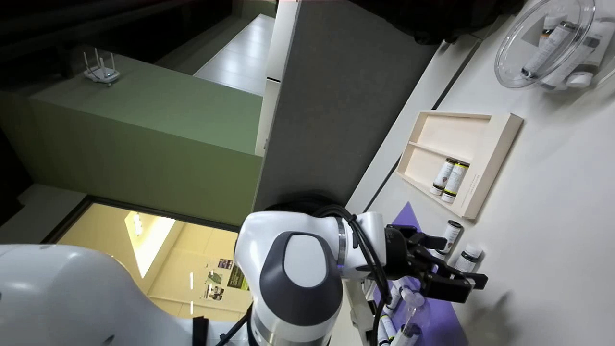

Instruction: Pick a white bottle from the counter and place it on the tray

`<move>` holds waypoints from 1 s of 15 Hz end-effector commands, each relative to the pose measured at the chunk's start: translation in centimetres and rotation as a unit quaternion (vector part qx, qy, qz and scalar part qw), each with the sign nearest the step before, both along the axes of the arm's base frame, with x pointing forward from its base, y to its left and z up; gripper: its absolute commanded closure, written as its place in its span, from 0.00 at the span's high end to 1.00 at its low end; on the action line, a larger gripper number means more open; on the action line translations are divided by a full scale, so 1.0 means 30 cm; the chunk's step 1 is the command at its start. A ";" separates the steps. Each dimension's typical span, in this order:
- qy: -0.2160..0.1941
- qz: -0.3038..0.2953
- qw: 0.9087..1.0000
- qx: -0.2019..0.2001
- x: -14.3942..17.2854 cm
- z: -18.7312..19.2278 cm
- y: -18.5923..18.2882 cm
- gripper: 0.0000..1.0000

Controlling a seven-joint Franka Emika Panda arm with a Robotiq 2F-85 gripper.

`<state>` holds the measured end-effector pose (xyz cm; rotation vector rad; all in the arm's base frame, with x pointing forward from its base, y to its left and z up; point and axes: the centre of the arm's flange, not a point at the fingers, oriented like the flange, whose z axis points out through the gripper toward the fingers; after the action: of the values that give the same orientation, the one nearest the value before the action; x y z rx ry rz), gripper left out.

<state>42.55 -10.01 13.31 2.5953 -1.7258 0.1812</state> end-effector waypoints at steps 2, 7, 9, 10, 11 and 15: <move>-0.001 -0.007 1.000 -0.001 0.066 -0.101 0.034 0.76; 0.013 -0.012 1.000 0.015 0.077 -0.107 0.035 0.49; 0.027 0.006 0.999 0.026 0.070 -0.085 0.022 0.38; 0.029 0.015 0.999 0.020 0.067 -0.068 0.010 0.32; 0.032 0.029 0.999 0.017 0.061 -0.048 -0.001 0.27; 0.033 0.086 0.996 -0.001 0.034 0.095 -0.049 0.13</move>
<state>44.46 -10.49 12.05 2.6966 -1.5674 0.0742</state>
